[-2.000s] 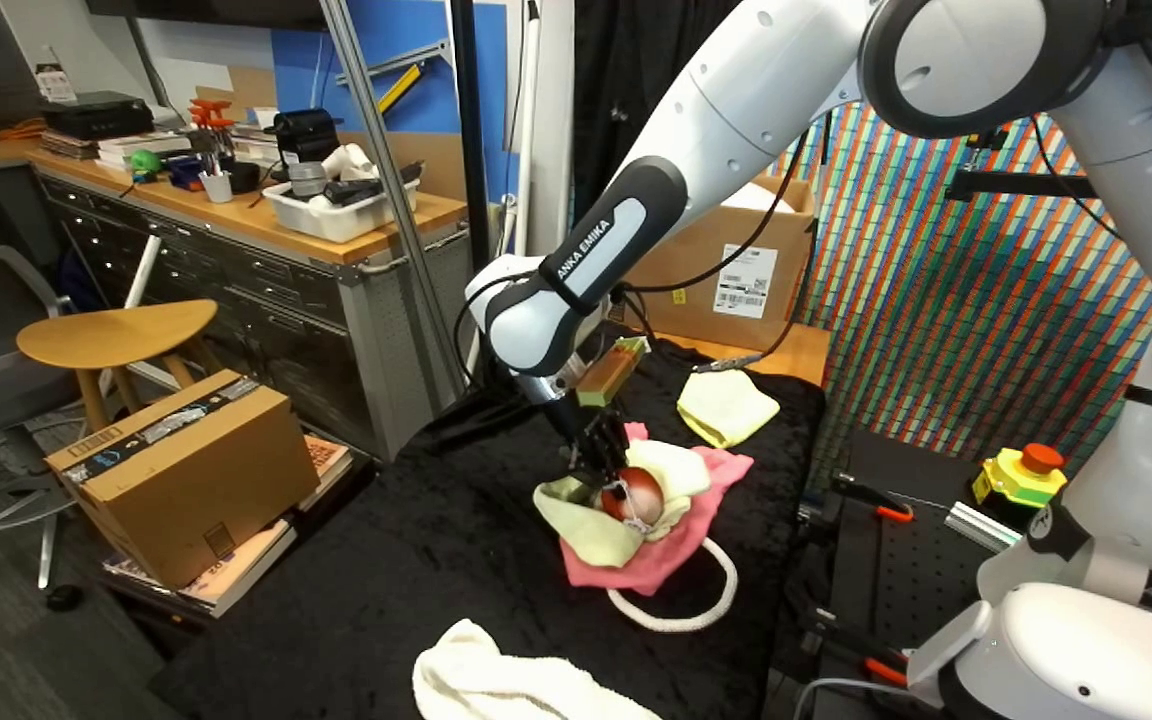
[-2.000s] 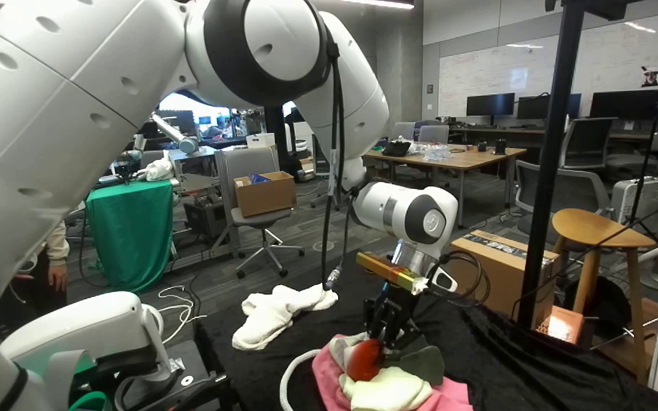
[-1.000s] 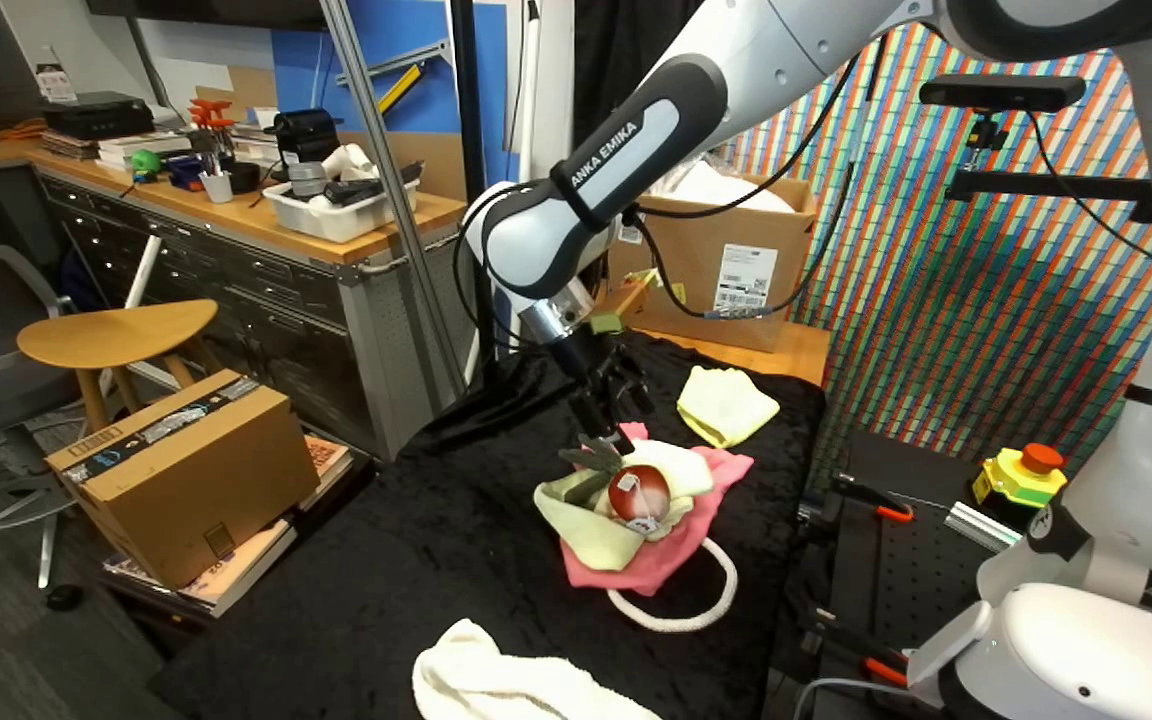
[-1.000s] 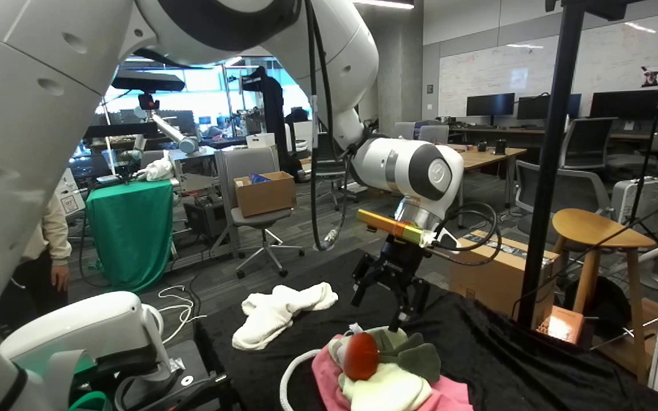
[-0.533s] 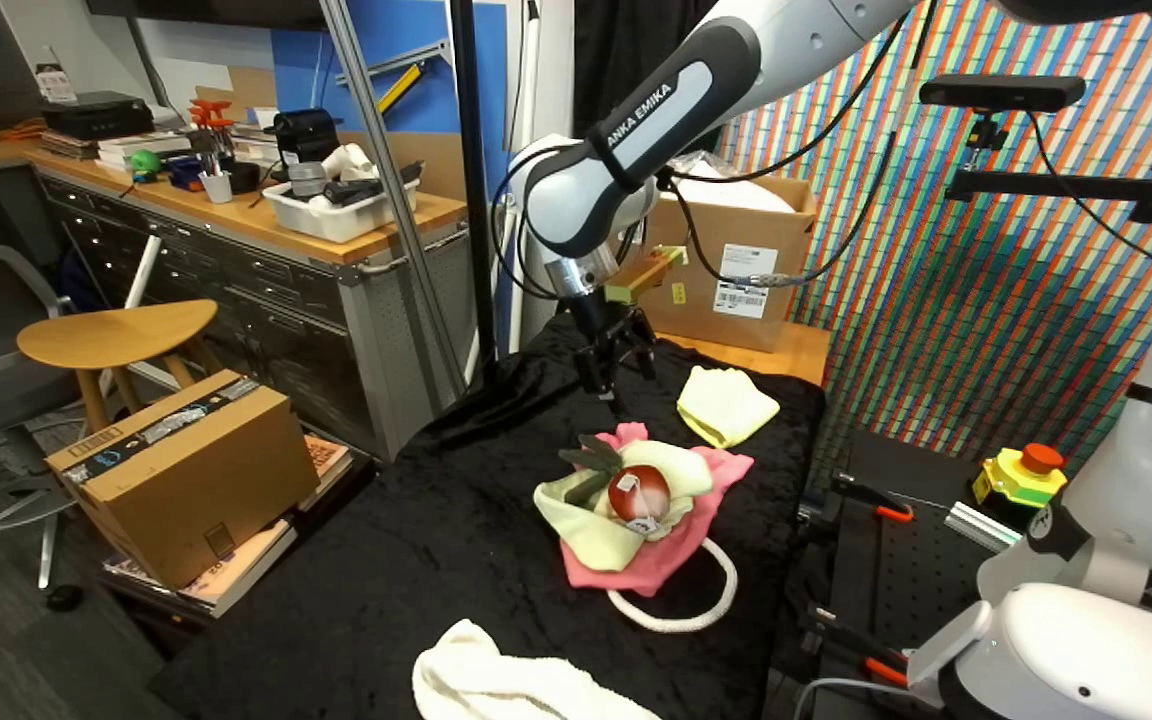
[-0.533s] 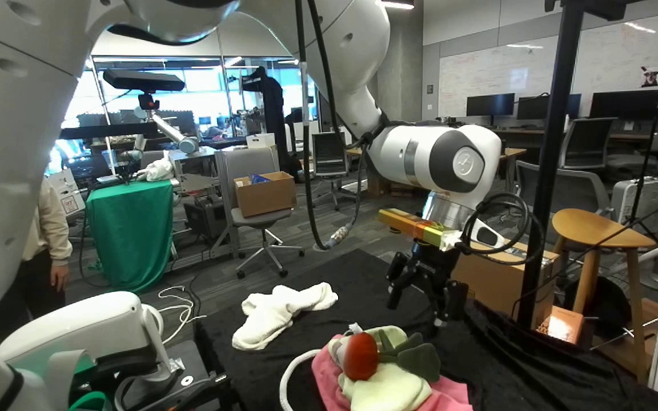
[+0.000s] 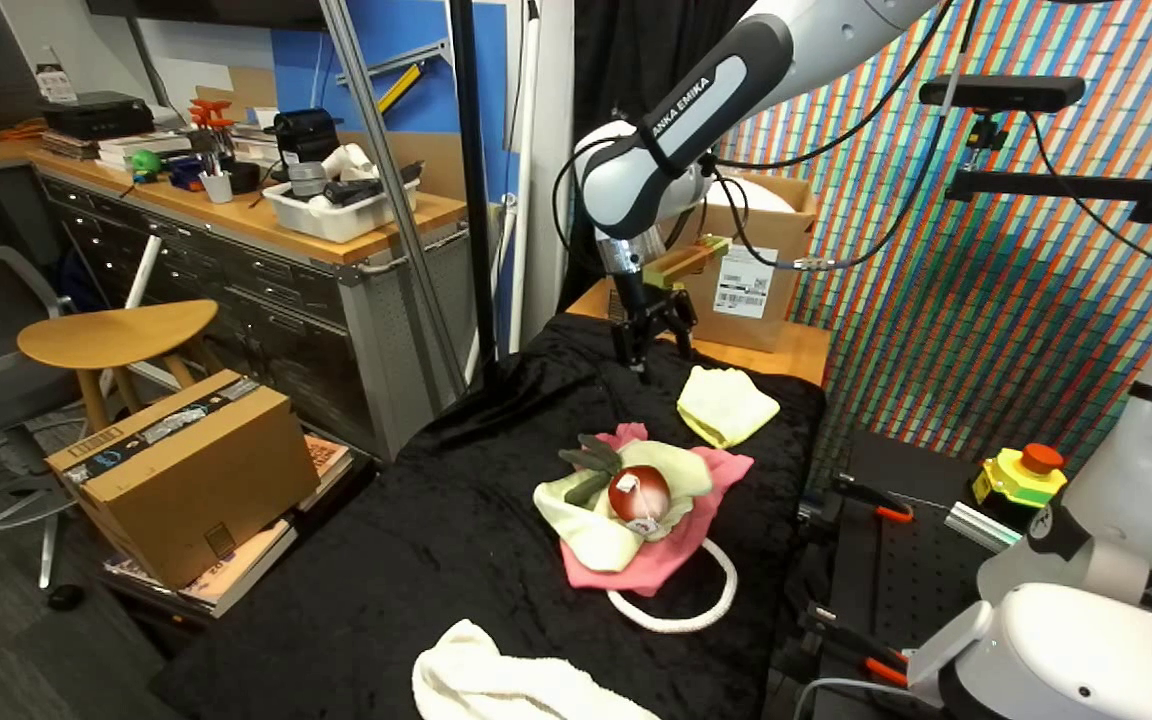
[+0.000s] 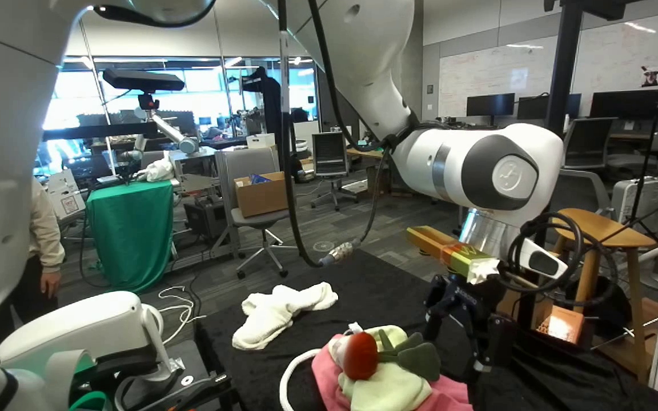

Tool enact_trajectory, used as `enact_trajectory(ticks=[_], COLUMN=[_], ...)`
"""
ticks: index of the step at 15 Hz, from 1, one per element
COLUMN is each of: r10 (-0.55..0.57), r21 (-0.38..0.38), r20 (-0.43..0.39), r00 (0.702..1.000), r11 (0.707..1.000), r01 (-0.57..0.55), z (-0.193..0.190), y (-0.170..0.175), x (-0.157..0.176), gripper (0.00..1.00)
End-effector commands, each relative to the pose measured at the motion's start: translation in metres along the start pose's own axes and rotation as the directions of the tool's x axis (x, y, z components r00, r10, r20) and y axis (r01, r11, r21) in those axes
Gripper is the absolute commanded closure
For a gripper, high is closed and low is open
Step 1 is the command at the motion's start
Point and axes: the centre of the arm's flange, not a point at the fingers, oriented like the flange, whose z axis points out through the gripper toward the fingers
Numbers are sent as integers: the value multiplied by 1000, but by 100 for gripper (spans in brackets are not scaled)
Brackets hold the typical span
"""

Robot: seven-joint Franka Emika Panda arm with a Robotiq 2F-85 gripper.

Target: Stack the objects on the table together

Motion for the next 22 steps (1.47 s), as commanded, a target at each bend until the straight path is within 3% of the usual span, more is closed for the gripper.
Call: enact_trajectory(ticks=[1,4,10,22], r10=[108,185,232,178], r21=[28,9,-1,4], r20=[-32,-30,31,136], r00=[994,982,972,975], r11=[994,983,973,984], r01=[-107,-185,-232,-180], z=[9,24,61,108], y=[33,58,85,82], x=[0,14,30,30], gripper=[0,0,0,0])
